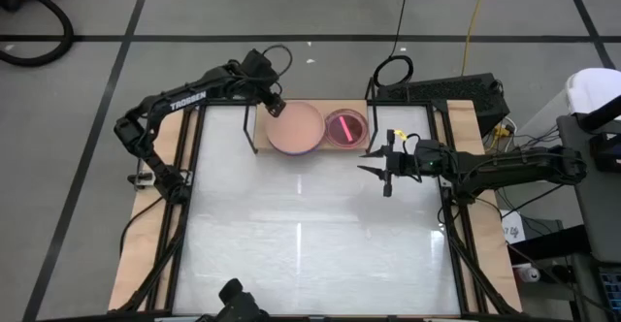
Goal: Place and stack plates onto a shelf
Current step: Return to Home Position
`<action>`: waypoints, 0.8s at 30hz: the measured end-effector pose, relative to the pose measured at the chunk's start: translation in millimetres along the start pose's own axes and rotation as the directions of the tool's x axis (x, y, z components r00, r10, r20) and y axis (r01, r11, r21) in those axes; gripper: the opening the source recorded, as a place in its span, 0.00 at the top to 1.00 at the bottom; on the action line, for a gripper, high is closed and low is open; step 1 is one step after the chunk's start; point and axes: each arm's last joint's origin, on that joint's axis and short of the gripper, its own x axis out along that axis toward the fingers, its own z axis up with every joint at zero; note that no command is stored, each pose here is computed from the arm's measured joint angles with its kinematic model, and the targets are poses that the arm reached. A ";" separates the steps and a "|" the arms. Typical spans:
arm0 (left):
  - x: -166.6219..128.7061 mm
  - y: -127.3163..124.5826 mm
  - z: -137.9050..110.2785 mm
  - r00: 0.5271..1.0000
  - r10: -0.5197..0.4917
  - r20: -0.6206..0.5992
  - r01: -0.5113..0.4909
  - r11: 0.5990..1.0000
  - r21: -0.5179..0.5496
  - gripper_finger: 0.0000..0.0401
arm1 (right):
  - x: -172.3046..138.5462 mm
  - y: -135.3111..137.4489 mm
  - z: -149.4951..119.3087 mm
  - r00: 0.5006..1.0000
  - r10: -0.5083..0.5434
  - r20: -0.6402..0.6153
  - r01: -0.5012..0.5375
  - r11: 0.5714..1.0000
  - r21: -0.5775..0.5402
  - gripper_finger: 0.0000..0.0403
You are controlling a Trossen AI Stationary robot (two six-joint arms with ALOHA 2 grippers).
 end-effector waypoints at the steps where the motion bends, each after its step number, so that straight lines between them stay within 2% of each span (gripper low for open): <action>1: -6.7 -3.1 5.7 1.000 -0.014 0.003 0.014 1.000 0.003 0.53 | 0.0 0.0 0.0 1.000 0.000 0.000 0.000 1.000 0.000 0.72; 4: -24.2 -19.3 21.6 0.995 -0.091 0.039 0.090 0.995 0.039 0.53 | 0.0 -0.1 -0.1 1.000 0.000 0.000 0.000 1.000 0.000 0.72; 9: -39.0 -78.8 23.6 0.971 -0.221 0.086 0.192 0.945 0.264 0.52 | 0.0 0.0 -0.2 1.000 0.000 -0.001 0.000 1.000 -0.004 0.72; 14: -31.9 -141.2 -7.0 0.969 -0.246 -0.013 0.226 0.866 0.447 0.52 | 0.0 0.0 -0.4 1.000 0.000 -0.003 0.000 1.000 -0.004 0.72; 17: -28.9 -168.2 -28.3 0.965 -0.256 -0.061 0.250 0.818 0.519 0.52 | 0.0 0.0 -0.2 1.000 -0.001 -0.001 0.001 1.000 -0.005 0.72; 21: -17.6 -187.6 -52.0 0.954 -0.289 -0.080 0.283 0.778 0.561 0.52 | 0.0 -0.4 1.2 1.000 -0.005 0.013 0.005 1.000 -0.011 0.72; 24: -3.0 -188.2 -67.9 0.952 -0.295 -0.084 0.291 0.782 0.551 0.52 | 0.0 -0.6 1.8 1.000 -0.007 0.020 0.007 1.000 -0.009 0.72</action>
